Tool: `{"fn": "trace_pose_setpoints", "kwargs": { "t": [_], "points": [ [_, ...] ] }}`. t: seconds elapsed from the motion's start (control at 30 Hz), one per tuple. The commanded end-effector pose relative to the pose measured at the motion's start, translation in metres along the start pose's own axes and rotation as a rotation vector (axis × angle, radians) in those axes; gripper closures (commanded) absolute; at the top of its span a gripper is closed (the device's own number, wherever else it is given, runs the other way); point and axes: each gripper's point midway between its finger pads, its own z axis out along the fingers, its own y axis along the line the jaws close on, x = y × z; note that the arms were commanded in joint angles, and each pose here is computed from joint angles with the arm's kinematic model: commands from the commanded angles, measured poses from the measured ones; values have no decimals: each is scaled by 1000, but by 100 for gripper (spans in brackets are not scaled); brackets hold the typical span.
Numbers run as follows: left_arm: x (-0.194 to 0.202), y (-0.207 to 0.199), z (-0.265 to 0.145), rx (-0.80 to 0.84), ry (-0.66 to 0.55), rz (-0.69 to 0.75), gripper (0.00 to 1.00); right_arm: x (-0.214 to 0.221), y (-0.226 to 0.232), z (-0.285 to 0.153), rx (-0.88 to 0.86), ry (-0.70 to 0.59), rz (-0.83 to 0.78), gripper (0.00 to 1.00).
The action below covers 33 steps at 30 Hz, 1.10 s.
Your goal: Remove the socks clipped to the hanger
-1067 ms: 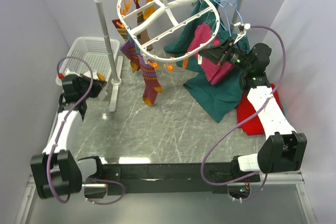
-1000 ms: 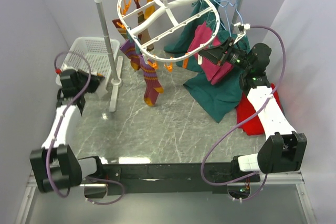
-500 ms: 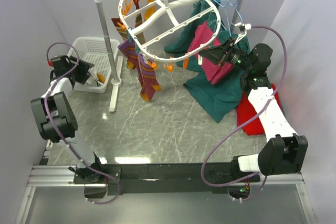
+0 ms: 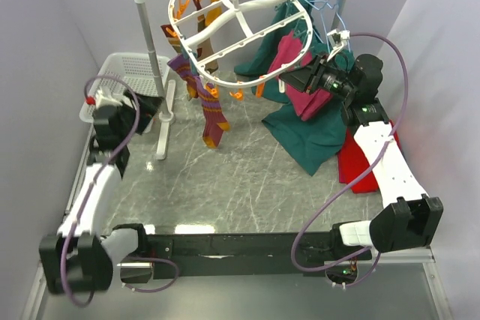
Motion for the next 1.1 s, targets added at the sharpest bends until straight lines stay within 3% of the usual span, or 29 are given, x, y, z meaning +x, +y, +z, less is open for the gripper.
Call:
{"fn": "trace_pose_setpoints", "kwargs": {
  "t": [0.0,0.17,0.3,0.43,0.7,0.9,1.0,1.07],
  "points": [
    [36,-12,-20,89,8,47,12,-2,8,-10,61,14,-28,62],
    [102,-43,-37,322,136,169,4,1,13,-17,79,11,-35,54],
    [129,-58,-40,465,158,204,2,5,16,-19,78,20,-36,53],
    [156,-89,-40,624,145,367,3,7,19,-23,84,27,-35,51],
    [166,-104,-9,625,57,502,3,27,40,-36,79,47,-63,43],
    [175,-125,2,751,38,595,1,64,55,-47,65,91,-67,42],
    [188,-136,7,845,63,661,10,78,59,-51,67,116,-69,42],
    [189,-138,10,853,57,662,25,86,63,-54,67,132,-75,42]
  ]
}}
